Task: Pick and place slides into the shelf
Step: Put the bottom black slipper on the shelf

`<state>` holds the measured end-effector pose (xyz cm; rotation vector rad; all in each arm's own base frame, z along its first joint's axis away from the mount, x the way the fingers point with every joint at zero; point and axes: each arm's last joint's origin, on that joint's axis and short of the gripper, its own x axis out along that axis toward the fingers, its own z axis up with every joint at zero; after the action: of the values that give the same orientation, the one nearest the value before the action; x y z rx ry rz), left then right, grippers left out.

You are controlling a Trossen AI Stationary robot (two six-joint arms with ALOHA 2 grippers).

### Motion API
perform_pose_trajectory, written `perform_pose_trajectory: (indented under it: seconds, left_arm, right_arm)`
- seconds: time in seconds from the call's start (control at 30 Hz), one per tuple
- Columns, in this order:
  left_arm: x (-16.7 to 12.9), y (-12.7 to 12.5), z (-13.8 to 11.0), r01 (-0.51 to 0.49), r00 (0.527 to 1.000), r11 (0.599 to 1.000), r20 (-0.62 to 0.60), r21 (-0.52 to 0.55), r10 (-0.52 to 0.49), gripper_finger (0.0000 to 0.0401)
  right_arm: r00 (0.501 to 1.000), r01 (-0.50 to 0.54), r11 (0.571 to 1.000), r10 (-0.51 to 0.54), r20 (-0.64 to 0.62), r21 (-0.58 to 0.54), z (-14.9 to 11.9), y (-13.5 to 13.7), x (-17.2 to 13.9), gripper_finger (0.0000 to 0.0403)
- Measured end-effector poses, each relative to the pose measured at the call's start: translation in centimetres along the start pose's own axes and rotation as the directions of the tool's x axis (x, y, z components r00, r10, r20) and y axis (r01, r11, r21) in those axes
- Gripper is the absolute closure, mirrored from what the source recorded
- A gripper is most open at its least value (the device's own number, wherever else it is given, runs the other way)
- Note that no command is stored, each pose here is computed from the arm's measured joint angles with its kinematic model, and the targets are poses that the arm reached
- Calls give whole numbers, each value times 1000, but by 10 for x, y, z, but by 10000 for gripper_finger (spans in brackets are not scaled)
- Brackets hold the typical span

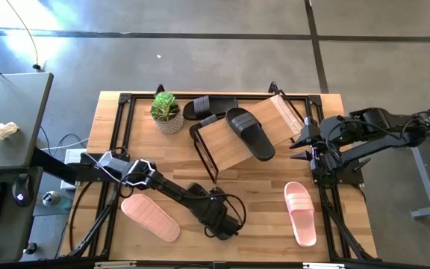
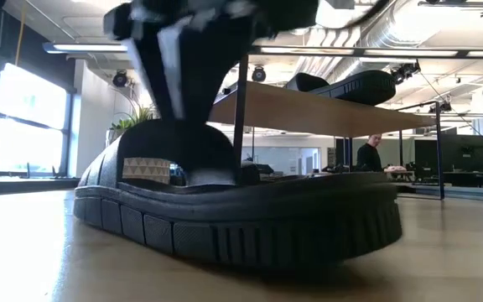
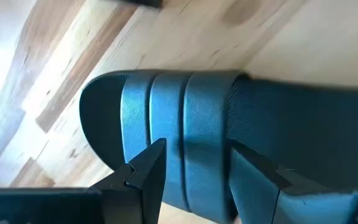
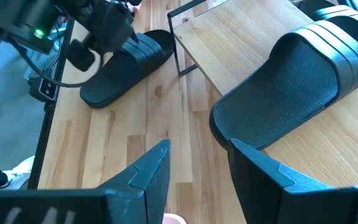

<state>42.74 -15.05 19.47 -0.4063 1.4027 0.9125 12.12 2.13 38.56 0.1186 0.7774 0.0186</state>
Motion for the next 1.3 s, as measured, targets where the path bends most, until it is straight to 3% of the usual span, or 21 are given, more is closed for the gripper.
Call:
perform_pose_trajectory:
  seconds: [0.3, 1.0, 1.3]
  left_arm:
    - [23, 0, -18, -95, 995, 995, -36, 33, 96, 252]
    - [25, 0, -19, -100, 994, 994, -51, -54, 97, 298]
    - [26, 0, -21, -104, 992, 989, -85, -106, 95, 391]
  right_arm:
    - [1000, 0, 1000, 0, 0, 2, 0, 0, 0, 251]
    - [1000, 0, 1000, 0, 0, 1, 0, 0, 0, 251]
    - [1000, 0, 1000, 0, 1, -8, 0, 0, 0, 251]
